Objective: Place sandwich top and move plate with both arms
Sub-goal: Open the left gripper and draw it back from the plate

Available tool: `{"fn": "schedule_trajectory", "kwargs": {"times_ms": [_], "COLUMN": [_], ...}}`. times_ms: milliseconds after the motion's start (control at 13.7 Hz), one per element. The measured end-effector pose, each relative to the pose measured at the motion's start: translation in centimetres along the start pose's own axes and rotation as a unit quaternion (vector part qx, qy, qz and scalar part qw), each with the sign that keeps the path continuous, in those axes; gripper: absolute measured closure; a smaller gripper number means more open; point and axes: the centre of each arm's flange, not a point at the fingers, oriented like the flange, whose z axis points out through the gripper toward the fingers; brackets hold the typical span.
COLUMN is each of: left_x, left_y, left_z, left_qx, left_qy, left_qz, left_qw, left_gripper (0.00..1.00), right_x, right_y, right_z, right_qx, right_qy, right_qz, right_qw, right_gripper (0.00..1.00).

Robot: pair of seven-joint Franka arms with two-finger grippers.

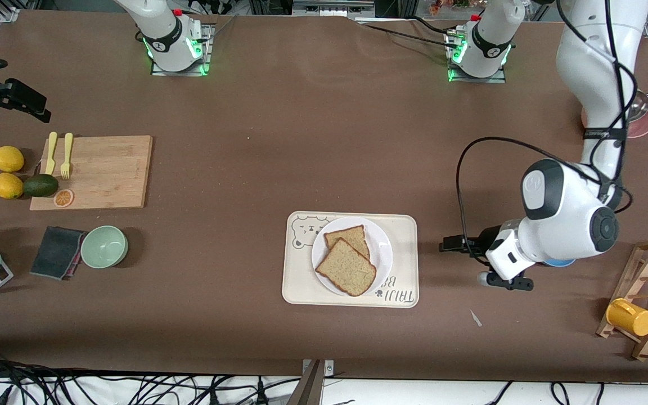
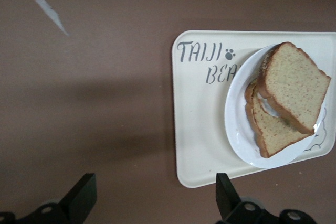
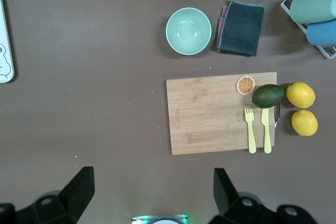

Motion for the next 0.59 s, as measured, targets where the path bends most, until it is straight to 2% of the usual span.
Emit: {"fn": "schedule_trajectory", "kwargs": {"times_ms": [220, 585], "left_x": [-2.1, -7.9], "left_y": [0.9, 3.4], "left_z": [-4.7, -15.8], "left_qx": [0.057, 0.098], "left_qy": [-0.025, -0.045], "left_qz": [0.001, 0.009], "left_qw": [0.998, 0.994], "left_gripper": [0.0, 0.0], "right_x": [0.0, 0.0], "right_y": [0.0, 0.0], "right_z": [0.0, 0.0], "right_qx": [0.0, 0.0], "right_qy": [0.0, 0.001], "right_qz": [0.0, 0.0], "right_qw": [1.0, 1.0], "right_gripper": [0.0, 0.0]}}
